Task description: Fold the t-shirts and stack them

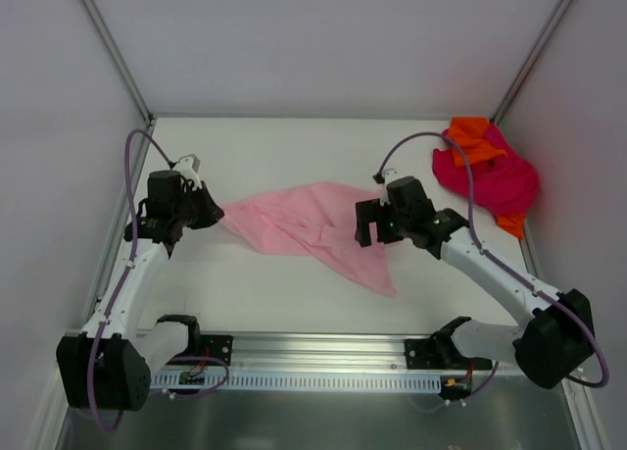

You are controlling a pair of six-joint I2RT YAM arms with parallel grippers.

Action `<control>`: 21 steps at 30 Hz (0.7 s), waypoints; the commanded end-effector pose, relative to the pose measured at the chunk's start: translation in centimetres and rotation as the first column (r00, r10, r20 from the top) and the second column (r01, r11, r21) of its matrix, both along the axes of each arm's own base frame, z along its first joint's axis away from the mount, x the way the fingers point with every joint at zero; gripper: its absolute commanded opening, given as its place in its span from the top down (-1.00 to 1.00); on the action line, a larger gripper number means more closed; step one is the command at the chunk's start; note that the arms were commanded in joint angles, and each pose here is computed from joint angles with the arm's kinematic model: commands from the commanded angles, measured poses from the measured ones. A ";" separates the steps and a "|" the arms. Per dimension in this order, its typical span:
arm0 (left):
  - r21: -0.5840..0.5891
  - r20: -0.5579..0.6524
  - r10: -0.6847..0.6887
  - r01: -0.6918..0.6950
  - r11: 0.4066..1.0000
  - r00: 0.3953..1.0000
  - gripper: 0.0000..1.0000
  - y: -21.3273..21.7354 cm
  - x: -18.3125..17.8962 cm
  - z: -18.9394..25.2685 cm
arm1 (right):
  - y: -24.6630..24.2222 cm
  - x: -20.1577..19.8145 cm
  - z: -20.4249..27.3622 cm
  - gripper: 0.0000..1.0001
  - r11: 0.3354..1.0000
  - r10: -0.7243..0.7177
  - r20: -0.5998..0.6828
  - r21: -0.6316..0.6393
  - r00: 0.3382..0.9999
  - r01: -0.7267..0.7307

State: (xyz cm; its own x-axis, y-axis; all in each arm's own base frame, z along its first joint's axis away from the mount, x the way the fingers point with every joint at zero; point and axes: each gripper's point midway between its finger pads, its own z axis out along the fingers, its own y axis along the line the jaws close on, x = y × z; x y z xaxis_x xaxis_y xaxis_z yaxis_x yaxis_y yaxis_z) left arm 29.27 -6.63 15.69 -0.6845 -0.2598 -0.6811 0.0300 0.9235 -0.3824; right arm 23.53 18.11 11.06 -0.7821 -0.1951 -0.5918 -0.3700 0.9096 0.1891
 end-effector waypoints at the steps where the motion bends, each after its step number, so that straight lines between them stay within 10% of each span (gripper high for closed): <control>1: 0.007 0.018 -0.018 0.018 1.000 1.000 0.99 0.1 -0.4 0.1 | -0.7 4.6 4.9 -0.99 0.997 -0.076 0.137 -0.005 0.988 0.078; 7: 0.020 -0.001 0.001 -0.001 1.000 1.000 0.98 0.5 -0.4 -0.4 | -2.2 8.2 3.8 -0.97 0.983 -0.177 0.005 -0.056 0.984 0.177; 21: 0.029 -0.034 0.004 -0.003 1.000 0.999 0.97 0.6 -0.3 -1.3 | -1.5 1.0 -3.2 -0.66 0.985 -0.165 -0.246 0.010 0.955 0.172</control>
